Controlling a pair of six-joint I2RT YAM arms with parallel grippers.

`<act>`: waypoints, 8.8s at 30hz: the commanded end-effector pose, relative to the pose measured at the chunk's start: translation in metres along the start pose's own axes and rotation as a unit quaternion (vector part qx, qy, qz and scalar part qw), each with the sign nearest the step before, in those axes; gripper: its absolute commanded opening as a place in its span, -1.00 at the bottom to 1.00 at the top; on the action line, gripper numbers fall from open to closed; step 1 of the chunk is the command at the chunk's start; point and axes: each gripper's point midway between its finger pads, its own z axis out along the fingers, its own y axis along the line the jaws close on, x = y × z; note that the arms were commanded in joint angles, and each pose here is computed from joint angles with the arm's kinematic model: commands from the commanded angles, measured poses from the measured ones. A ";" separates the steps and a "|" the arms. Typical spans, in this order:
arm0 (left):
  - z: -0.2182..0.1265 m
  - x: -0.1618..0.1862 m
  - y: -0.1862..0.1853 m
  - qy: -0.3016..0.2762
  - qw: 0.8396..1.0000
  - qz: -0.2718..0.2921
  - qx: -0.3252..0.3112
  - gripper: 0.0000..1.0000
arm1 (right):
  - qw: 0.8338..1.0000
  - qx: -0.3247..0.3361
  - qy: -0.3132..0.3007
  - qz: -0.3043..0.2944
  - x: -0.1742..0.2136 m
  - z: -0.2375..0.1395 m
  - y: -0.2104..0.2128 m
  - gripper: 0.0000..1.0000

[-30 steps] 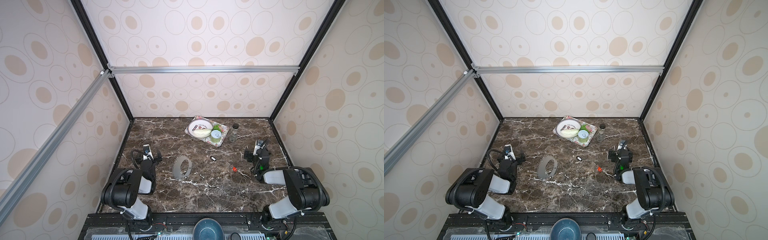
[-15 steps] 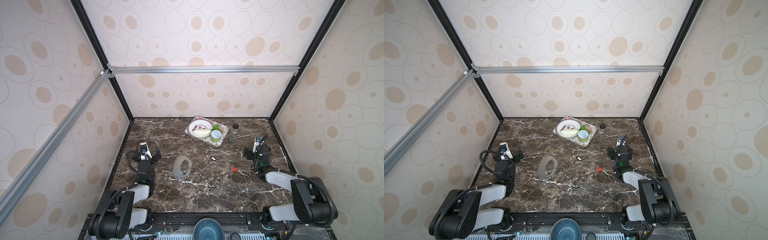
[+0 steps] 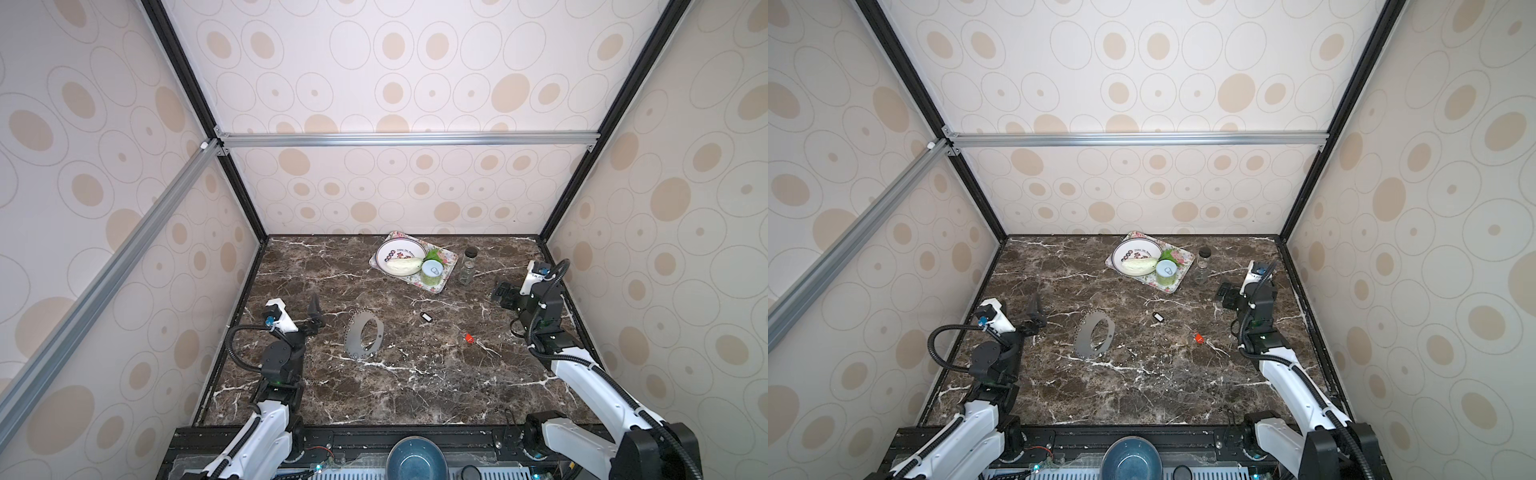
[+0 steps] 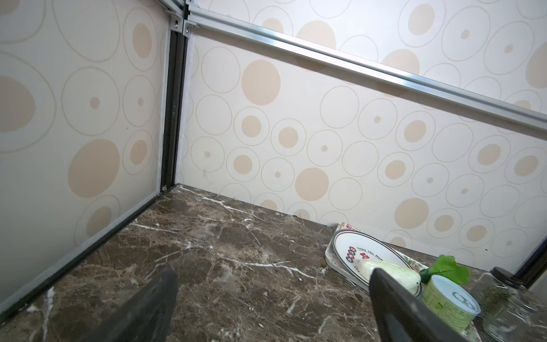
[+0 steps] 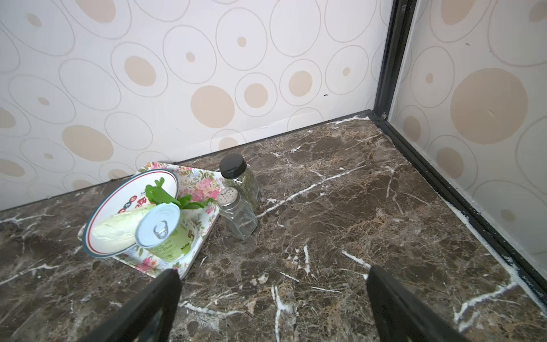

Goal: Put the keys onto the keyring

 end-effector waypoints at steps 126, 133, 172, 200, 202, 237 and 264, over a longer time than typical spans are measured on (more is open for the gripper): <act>0.000 0.214 -0.120 0.395 0.907 -0.034 0.139 0.46 | 0.907 -0.270 0.321 -0.032 0.249 0.033 0.285 -0.08; -0.008 0.225 -0.131 0.407 0.895 -0.062 0.174 0.42 | 0.899 -0.272 0.339 -0.045 0.262 0.042 0.294 -0.12; -0.014 0.126 -0.119 0.247 0.951 -0.044 0.179 0.55 | 0.908 -0.318 0.262 -0.081 0.208 0.017 0.297 -1.00; -0.061 -0.025 -0.135 0.010 0.955 -0.078 0.286 1.00 | 0.864 -0.466 -0.081 -0.176 0.075 -0.140 0.254 -1.00; -0.058 -0.025 -0.144 0.024 0.950 -0.086 0.298 1.00 | 0.860 -0.472 -0.095 -0.170 0.072 -0.147 0.249 -1.00; 0.023 -0.093 -0.193 -0.035 0.966 0.044 0.252 0.99 | 0.883 -0.382 -0.102 -0.251 0.055 -0.124 0.240 -1.00; -0.008 -0.036 -0.266 -0.013 0.859 0.157 0.487 0.81 | 0.818 -0.510 -0.184 -0.194 0.062 -0.142 0.223 -1.00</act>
